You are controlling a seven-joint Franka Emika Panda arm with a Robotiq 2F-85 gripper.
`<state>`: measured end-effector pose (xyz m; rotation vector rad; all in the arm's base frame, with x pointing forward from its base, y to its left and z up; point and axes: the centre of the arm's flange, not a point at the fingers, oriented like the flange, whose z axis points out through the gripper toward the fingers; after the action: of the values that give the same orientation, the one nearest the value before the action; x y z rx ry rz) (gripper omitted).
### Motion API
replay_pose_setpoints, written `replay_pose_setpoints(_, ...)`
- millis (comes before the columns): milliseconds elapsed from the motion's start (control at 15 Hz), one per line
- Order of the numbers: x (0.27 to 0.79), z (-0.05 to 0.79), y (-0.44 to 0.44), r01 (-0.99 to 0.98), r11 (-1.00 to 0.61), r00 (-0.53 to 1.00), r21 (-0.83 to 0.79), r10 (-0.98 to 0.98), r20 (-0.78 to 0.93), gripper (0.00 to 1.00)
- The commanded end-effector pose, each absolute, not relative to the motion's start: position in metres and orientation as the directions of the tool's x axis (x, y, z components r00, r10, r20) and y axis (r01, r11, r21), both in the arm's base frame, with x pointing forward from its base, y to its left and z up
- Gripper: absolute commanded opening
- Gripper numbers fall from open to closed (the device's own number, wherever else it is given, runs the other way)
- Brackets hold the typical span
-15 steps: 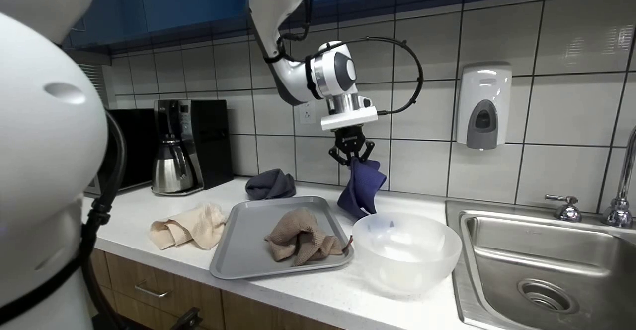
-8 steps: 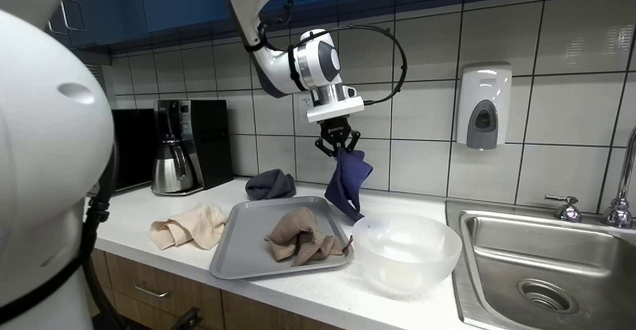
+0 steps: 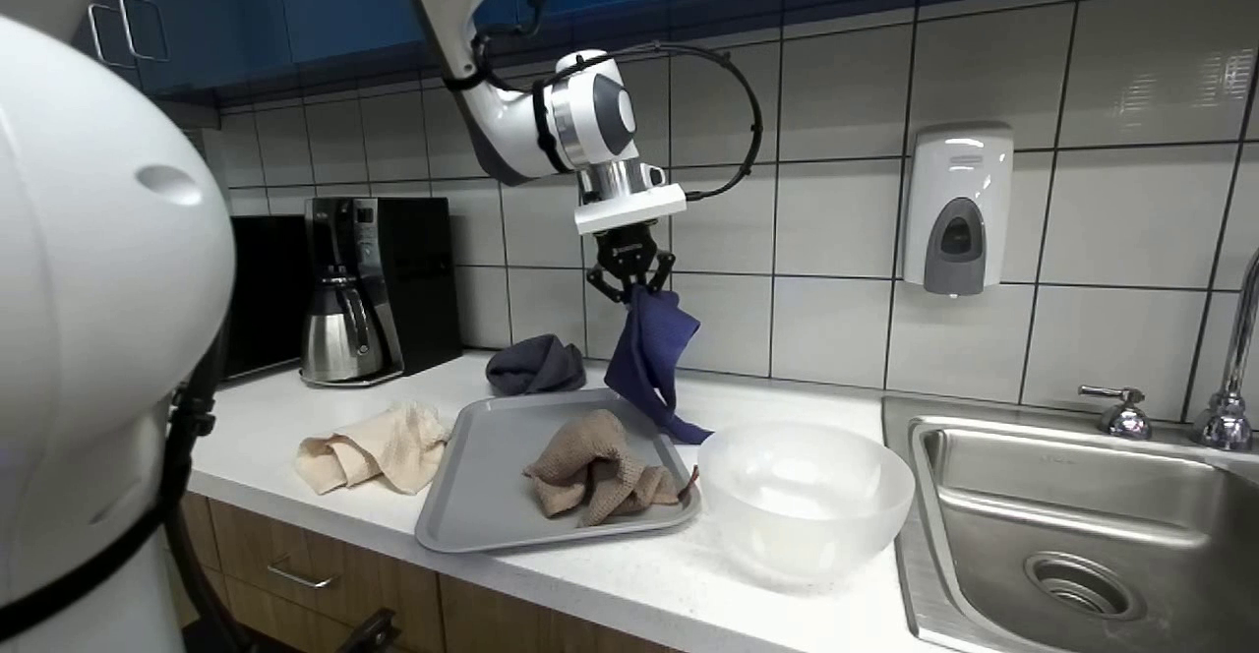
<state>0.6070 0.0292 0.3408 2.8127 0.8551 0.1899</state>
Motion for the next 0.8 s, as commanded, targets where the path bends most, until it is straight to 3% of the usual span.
replay_pose_setpoints(0, 0.587, 0.346, 0.051, 0.612, -0.761, 0.771, 0.214, 0.634, 0.049, 0.01)
replay_pose_setpoints(733, 0.567, 0.337, 0.105, 0.718, -0.670, 0.682, 0.189, 0.732, 0.006, 0.01)
